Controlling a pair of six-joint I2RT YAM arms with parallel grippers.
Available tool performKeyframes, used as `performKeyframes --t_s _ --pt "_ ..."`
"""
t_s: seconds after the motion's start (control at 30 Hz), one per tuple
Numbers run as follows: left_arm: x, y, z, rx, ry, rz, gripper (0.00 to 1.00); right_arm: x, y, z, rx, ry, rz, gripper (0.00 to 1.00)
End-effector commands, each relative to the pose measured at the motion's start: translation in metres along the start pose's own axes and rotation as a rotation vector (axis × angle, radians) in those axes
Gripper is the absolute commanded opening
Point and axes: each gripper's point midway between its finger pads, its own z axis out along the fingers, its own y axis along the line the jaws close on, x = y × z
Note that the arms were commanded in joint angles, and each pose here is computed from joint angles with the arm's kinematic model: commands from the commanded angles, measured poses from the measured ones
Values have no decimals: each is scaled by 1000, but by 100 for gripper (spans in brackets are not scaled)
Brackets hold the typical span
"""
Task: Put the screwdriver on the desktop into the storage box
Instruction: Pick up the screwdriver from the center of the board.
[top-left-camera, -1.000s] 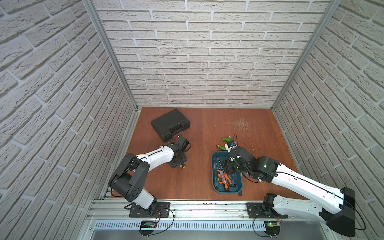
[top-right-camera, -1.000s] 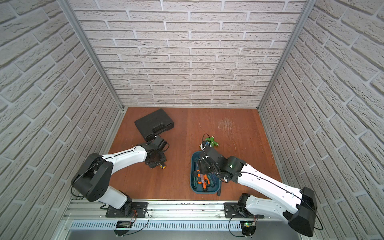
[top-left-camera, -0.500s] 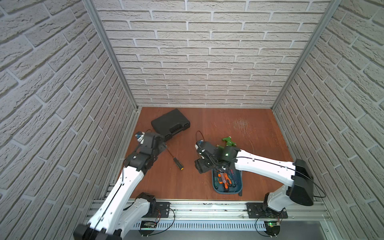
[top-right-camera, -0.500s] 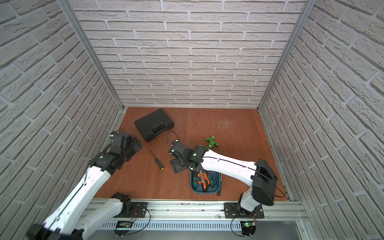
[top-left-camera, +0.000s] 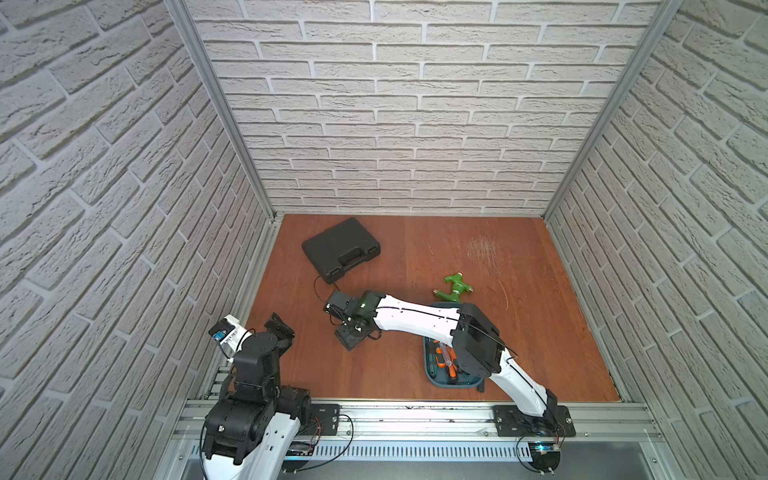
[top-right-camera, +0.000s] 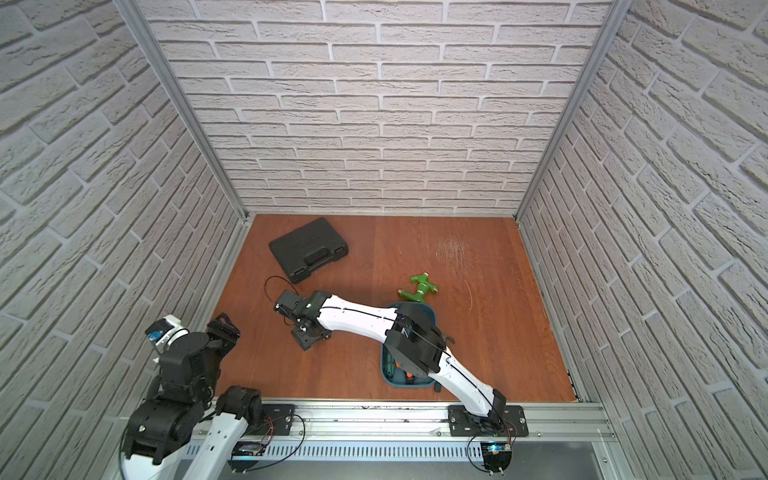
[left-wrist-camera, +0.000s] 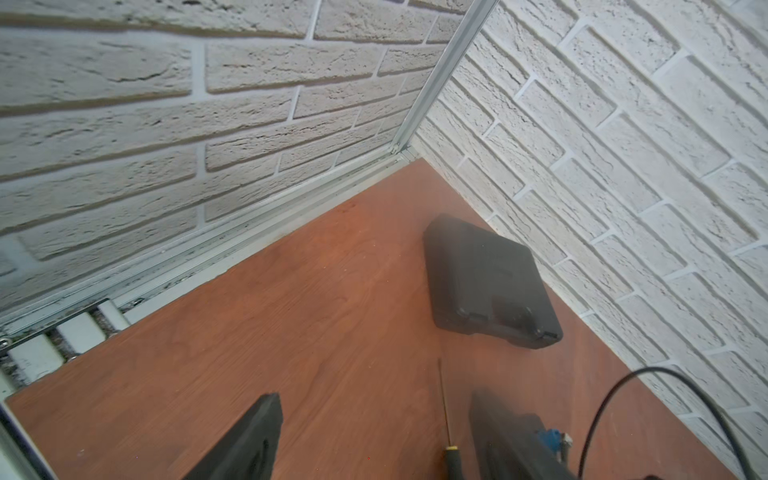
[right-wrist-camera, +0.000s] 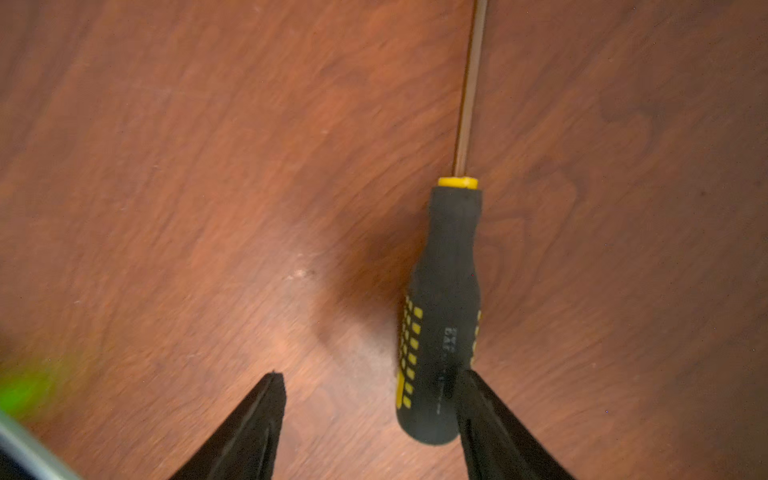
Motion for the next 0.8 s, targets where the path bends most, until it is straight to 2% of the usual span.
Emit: performKeyframes --t_s 0.0,0.3,0.57,0.7,0.77 --pt "-3 9 -2 -47 -15 38 76 -5 -12 -12 58 -8 -15 69" --pt "-3 5 0 -44 -4 35 76 -8 -28 7 113 15 16 65" --pt "-5 8 -1 -62 -8 27 76 -16 -20 21 73 21 52 59" --pt "-3 5 2 -66 9 26 76 -12 -26 27 98 42 64 50" --pt "-1 4 4 -64 17 22 76 -10 -28 29 107 51 69 42"
